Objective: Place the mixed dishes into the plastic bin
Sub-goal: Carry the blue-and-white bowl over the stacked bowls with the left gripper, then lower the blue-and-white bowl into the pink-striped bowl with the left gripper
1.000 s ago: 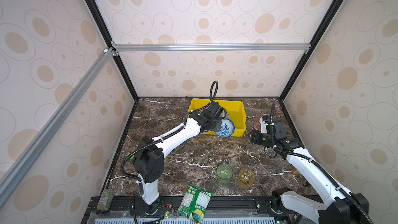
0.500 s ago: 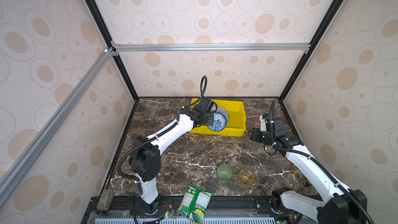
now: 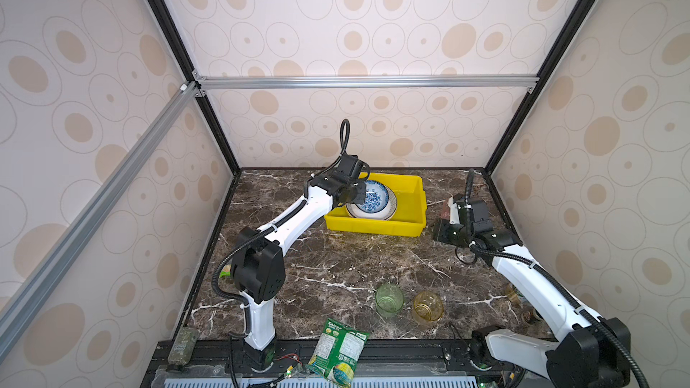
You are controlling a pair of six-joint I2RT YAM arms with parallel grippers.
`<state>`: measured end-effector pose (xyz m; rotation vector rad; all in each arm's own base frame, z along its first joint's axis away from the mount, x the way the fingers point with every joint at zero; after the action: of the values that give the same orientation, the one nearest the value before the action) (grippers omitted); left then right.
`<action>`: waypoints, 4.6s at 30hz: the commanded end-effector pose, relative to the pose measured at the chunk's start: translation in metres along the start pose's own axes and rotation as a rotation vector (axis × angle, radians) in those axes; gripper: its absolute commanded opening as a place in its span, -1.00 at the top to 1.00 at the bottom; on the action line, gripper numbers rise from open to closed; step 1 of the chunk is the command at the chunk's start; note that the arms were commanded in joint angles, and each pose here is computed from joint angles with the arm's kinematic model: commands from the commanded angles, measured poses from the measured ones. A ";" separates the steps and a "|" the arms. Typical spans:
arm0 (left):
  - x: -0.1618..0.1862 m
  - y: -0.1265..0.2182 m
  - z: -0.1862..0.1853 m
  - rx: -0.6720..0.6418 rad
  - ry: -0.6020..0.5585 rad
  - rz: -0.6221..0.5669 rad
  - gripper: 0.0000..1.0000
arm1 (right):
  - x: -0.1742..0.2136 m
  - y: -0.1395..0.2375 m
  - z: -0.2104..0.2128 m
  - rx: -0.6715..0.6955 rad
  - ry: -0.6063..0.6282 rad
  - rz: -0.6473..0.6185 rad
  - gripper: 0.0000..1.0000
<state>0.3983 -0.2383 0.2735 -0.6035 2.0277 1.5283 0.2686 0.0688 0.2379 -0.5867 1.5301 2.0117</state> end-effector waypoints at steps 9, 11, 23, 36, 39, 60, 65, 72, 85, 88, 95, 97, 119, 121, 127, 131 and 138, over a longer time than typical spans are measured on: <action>-0.039 -0.016 -0.008 0.047 -0.012 -0.078 1.00 | -0.013 -0.001 0.001 0.017 0.013 -0.016 -0.13; -0.042 -0.021 -0.007 0.045 -0.010 -0.077 1.00 | -0.013 -0.002 0.001 0.020 0.015 -0.013 -0.13; -0.047 -0.046 0.002 0.029 0.011 -0.069 1.00 | -0.016 -0.011 0.002 0.018 0.021 0.010 -0.13; -0.046 -0.067 0.004 0.032 0.033 -0.057 1.00 | -0.015 -0.012 0.002 0.023 0.034 0.013 -0.13; -0.045 -0.071 0.004 0.029 0.035 -0.054 1.00 | -0.014 -0.013 0.002 0.020 0.033 0.016 -0.13; -0.035 -0.090 0.008 0.004 0.047 -0.017 1.00 | -0.009 -0.013 0.001 0.015 0.034 0.029 -0.13; -0.033 -0.091 0.010 -0.011 0.046 -0.008 1.00 | -0.009 -0.016 0.001 0.007 0.033 0.036 -0.13; -0.028 -0.095 0.012 -0.021 0.052 0.004 1.00 | -0.011 -0.014 0.002 0.006 0.035 0.038 -0.13; -0.025 -0.094 0.013 -0.018 0.068 0.006 0.92 | -0.010 -0.004 0.003 0.001 0.036 0.027 -0.13; -0.025 -0.092 0.013 -0.017 0.073 0.003 0.89 | -0.009 -0.003 0.003 -0.001 0.036 0.029 -0.13; -0.025 -0.089 0.014 -0.015 0.083 -0.004 0.82 | -0.008 0.002 0.002 0.000 0.039 0.021 -0.13; -0.024 -0.088 0.014 -0.015 0.086 -0.005 0.81 | -0.008 0.004 0.002 0.000 0.039 0.019 -0.13; -0.020 -0.077 0.015 0.008 0.109 -0.010 0.66 | -0.001 0.018 0.000 0.008 0.046 0.016 -0.14; -0.022 -0.074 0.015 0.010 0.109 -0.017 0.66 | -0.001 0.019 0.000 0.008 0.046 0.014 -0.14; -0.025 -0.065 0.016 -0.006 0.102 -0.033 0.67 | 0.000 0.021 0.000 0.001 0.043 0.012 -0.14; -0.024 -0.063 0.017 -0.016 0.100 -0.037 0.69 | 0.000 0.022 0.001 -0.005 0.040 0.013 -0.14; -0.019 -0.067 0.019 -0.014 0.104 -0.019 0.77 | 0.000 0.024 0.001 -0.009 0.038 0.010 -0.14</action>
<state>0.4590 -0.2426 0.2190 -0.6774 2.0878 1.5528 0.2588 0.0668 0.2537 -0.6259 1.5569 2.0201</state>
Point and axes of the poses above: each gripper's point midway between its finger pads, its own y axis back along the fingers, its own z axis along the line the jaws close on, x = y × z, the point moved 9 cm from there along y, back along the fingers, and after that the axes turned 6 degrees about y, right-handed, at the moved point
